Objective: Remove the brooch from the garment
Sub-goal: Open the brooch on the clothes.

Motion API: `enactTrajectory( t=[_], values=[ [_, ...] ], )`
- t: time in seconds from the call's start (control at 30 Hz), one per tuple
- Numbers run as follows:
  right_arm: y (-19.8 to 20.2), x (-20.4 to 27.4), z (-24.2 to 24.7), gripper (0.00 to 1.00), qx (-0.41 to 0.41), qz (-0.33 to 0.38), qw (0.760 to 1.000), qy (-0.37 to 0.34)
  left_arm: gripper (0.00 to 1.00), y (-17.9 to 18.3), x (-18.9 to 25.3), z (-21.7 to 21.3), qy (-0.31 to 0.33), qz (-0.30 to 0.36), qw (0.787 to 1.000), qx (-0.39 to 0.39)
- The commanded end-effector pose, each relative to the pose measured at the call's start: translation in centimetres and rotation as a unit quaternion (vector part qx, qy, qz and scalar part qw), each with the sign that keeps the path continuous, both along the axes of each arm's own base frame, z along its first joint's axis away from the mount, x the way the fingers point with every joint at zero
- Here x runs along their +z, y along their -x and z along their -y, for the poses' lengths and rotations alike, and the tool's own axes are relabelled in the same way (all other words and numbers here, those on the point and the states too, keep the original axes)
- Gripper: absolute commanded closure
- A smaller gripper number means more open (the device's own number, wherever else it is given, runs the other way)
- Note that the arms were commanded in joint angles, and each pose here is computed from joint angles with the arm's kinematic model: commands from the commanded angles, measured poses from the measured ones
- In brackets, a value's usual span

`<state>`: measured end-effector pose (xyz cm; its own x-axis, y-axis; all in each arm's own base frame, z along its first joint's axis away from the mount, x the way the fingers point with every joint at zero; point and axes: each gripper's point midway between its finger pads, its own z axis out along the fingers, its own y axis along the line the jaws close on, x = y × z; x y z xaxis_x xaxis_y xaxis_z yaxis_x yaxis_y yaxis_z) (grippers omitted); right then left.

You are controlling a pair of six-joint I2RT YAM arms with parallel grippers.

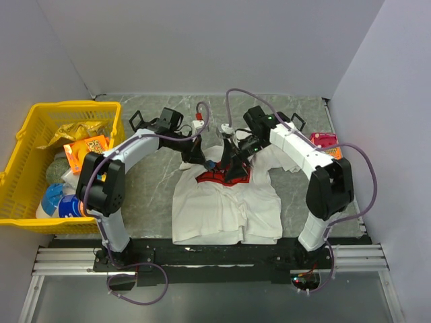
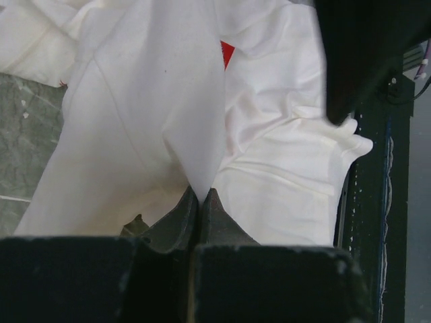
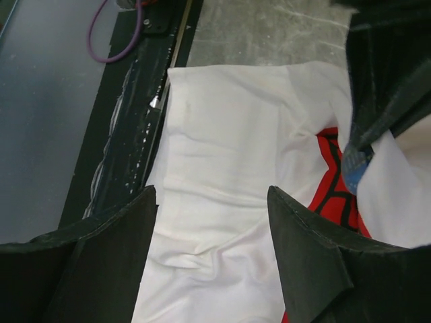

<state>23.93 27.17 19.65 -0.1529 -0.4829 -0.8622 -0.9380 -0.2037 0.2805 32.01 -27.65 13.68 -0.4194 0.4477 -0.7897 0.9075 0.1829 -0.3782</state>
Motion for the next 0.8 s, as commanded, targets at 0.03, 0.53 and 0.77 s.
enactTrajectory(
  t=[0.03,0.53,0.77],
  values=[
    [-2.8,-1.5,-1.3,0.31,-0.019,-0.032,0.999,0.004,0.99,0.3,4.1,0.5,0.063,0.015,0.997,-0.039],
    [-7.4,-3.5,-2.3,0.39,-0.082,-0.027,0.996,0.018,0.99,0.9,4.3,0.4,0.081,-0.003,0.995,-0.054],
    [-8.5,-3.9,-2.7,0.46,-0.100,-0.041,0.994,0.020,0.99,1.1,4.2,0.5,0.085,-0.011,0.995,-0.058]
  ],
)
